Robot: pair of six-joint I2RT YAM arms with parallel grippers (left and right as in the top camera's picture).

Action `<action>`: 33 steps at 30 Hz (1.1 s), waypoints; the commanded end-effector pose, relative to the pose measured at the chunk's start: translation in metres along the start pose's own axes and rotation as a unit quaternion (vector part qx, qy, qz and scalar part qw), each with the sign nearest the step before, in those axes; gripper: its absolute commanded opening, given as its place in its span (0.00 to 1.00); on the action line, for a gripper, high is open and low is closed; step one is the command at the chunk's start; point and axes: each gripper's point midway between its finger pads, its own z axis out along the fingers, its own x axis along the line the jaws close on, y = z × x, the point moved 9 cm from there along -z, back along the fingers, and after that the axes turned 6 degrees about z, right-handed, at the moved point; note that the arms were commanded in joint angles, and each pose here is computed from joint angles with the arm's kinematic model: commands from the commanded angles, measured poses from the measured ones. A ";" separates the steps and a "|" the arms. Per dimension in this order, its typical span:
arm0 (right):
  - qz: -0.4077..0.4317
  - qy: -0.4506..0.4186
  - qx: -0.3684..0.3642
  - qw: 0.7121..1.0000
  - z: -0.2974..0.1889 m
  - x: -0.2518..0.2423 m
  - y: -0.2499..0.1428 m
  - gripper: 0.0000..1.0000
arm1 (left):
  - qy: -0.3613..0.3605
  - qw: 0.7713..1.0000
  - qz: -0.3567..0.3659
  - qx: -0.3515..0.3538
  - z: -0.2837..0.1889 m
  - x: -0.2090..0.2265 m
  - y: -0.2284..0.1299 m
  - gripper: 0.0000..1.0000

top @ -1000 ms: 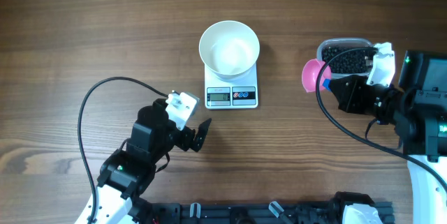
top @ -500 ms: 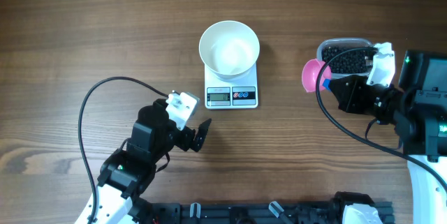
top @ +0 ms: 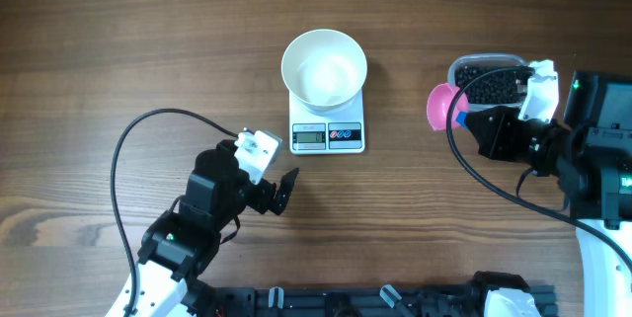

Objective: Scoop item into bowl and weigh 150g on scale
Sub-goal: 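Move the pink scoop with the right gripper over the bean tub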

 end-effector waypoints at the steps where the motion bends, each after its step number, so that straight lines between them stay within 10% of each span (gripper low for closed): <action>1: -0.006 0.003 -0.010 1.000 -0.002 0.003 0.004 0.04 | 0.004 1.000 -0.004 0.003 0.001 0.000 -0.002 1.00; 33: 0.191 -0.142 -0.039 0.971 0.027 -0.031 0.028 0.04 | 0.004 1.000 -0.004 0.003 0.001 0.000 -0.002 1.00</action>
